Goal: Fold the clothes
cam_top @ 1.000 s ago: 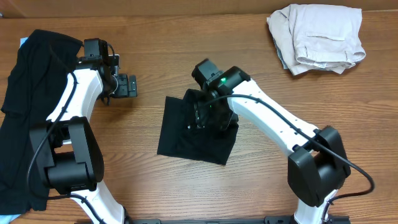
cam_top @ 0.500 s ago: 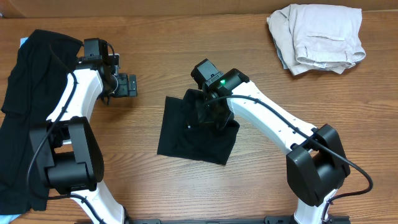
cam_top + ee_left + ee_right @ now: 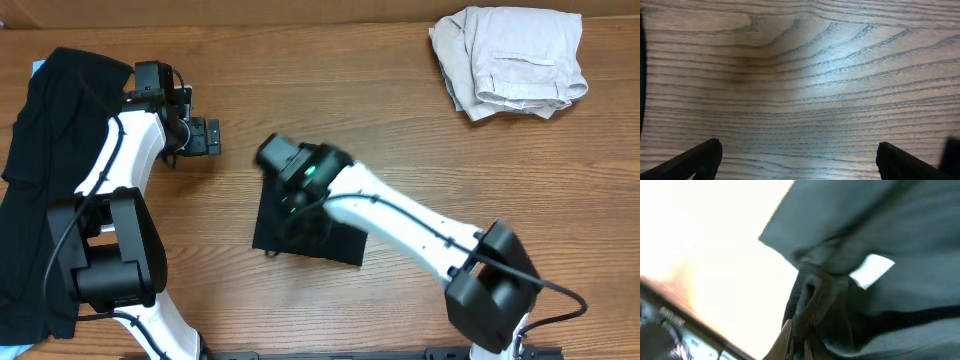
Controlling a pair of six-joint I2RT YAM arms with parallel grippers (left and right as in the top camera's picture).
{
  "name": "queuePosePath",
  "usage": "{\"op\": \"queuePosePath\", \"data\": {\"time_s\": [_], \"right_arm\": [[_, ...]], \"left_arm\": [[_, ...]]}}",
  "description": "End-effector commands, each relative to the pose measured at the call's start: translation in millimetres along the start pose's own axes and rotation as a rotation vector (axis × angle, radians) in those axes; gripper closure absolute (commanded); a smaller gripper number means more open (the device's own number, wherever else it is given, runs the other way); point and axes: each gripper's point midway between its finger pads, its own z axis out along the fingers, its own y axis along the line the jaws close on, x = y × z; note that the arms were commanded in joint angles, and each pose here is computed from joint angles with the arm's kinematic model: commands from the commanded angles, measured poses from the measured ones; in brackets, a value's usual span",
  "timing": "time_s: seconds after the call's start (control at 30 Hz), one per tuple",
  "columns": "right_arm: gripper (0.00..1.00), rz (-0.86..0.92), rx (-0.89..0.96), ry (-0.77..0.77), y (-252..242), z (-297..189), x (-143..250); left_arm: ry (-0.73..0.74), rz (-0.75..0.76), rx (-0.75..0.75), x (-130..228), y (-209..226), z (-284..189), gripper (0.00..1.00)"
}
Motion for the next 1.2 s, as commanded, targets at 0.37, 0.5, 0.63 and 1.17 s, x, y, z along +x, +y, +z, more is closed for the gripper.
{"op": "queuePosePath", "data": {"time_s": [0.37,0.5,0.63,1.17], "right_arm": [[0.25,-0.178,-0.01,0.004,46,-5,21],[0.24,0.034,0.114,-0.091,-6,-31,-9],[0.21,0.203,0.128,-0.187,-53,-52,-41],[0.33,0.3,0.116,-0.223,-78,-13,-78]], "left_arm": [[0.002,0.023,0.036,1,-8,2,0.0],[-0.001,0.023,0.036,0,-8,2,0.0],[-0.002,0.023,0.036,0,-8,2,0.0],[-0.015,0.024,0.036,-3,-8,2,0.0]]}}
